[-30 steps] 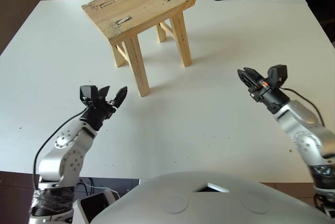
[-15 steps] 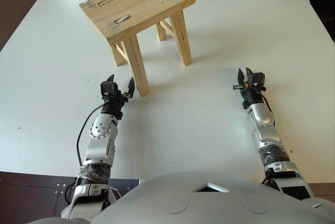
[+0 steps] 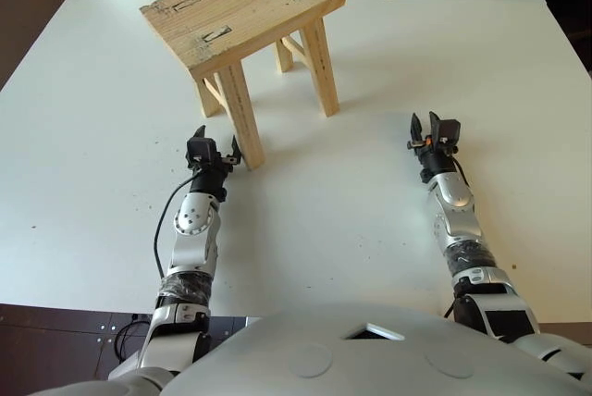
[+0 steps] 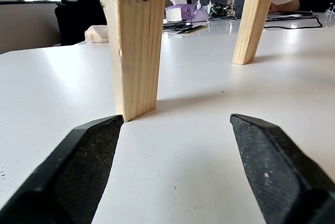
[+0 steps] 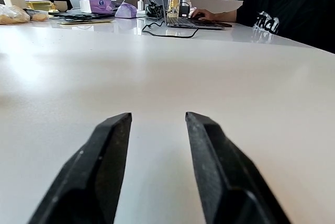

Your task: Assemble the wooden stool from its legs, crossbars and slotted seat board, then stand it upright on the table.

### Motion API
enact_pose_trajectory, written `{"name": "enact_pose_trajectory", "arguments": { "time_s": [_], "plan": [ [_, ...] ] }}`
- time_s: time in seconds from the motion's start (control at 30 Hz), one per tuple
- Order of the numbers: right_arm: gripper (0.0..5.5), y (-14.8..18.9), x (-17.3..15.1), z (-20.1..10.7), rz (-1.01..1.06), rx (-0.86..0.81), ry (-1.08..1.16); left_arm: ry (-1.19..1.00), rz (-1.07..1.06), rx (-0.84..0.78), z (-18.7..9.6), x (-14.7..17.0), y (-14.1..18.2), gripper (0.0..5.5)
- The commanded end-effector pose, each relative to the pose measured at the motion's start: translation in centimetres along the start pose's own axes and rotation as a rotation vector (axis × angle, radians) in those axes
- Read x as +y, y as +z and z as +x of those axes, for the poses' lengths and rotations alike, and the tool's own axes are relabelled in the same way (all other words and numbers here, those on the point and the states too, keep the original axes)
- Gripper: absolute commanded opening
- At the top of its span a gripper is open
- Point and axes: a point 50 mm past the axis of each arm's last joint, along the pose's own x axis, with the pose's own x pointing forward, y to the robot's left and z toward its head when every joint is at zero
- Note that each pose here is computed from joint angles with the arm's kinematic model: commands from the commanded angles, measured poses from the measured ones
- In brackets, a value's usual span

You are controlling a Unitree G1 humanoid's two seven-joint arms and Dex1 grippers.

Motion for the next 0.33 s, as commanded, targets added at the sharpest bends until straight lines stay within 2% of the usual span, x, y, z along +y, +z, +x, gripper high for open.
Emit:
{"name": "enact_pose_trajectory", "arguments": {
  "time_s": [0.03,0.2,0.3,0.33],
  "plan": [
    [2.51,0.0,-0.4,0.6,-0.008,0.018,0.004,0.014,-0.008,0.007,0.4,-0.9,-0.4,3.82],
    [3.12,0.3,-0.1,1.4,-0.012,0.012,0.019,0.023,-0.005,-0.001,1.1,-1.3,-0.4,3.82],
    [3.19,0.0,0.3,1.6,-0.012,0.031,0.029,0.027,-0.019,-0.006,1.6,-1.3,-0.5,3.82],
    [3.24,0.0,0.4,1.7,-0.015,0.036,0.031,0.02,-0.03,-0.009,1.7,-1.4,-0.5,3.61]
  ]
}}
